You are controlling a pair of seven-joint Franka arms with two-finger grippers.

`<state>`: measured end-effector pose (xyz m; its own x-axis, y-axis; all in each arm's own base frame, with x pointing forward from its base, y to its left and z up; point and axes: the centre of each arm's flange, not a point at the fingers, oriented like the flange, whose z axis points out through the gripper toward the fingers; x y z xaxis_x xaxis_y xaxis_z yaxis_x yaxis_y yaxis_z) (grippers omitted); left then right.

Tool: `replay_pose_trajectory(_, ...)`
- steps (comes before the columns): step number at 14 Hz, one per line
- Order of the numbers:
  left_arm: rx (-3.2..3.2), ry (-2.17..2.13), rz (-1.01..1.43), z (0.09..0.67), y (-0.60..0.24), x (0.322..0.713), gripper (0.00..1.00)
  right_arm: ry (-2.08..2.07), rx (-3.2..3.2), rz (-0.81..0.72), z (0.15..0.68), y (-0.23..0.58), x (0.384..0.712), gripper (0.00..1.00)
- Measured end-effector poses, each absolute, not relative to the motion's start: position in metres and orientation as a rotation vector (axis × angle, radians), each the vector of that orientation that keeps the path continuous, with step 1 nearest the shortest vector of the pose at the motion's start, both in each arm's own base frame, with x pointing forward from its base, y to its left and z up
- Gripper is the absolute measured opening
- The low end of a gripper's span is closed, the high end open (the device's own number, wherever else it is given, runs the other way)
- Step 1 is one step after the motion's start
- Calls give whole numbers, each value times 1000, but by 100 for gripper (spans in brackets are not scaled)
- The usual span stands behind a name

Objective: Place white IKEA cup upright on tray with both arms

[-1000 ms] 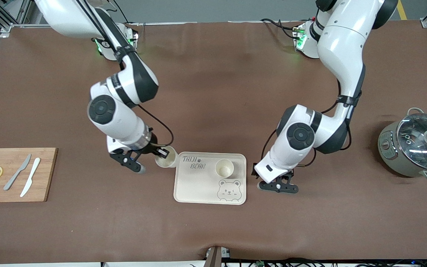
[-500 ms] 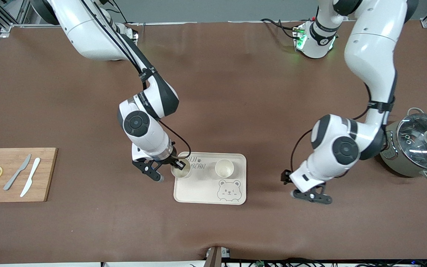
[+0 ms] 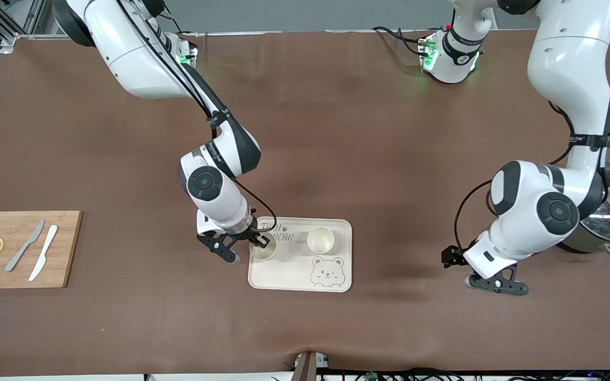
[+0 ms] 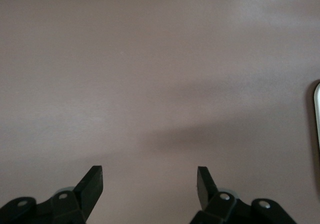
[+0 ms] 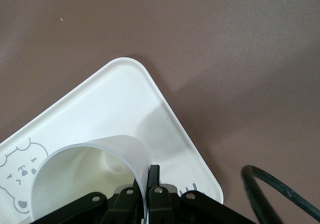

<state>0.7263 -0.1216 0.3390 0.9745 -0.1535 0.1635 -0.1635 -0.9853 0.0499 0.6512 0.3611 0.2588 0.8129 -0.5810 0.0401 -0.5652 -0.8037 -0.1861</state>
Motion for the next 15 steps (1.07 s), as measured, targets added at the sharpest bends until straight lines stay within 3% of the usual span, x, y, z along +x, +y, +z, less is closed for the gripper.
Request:
replay_pose_trajectory(3, 3065, -214, 269, 372, -120, 722, 86, 900, -2835, -149, 245, 363, 651, 4)
replay_pose_trajectory(5, 3079, -205, 246, 401, -115, 714, 99, 898, -2836, -155, 238, 364, 650, 4)
replay_pose_trajectory(6, 3087, -195, 238, 418, -110, 710, 100, 896, -2836, -158, 235, 365, 650, 4)
replay_pose_trajectory(15, 3136, -168, 139, 509, -93, 667, 100, 900, -2843, -190, 222, 372, 647, 4)
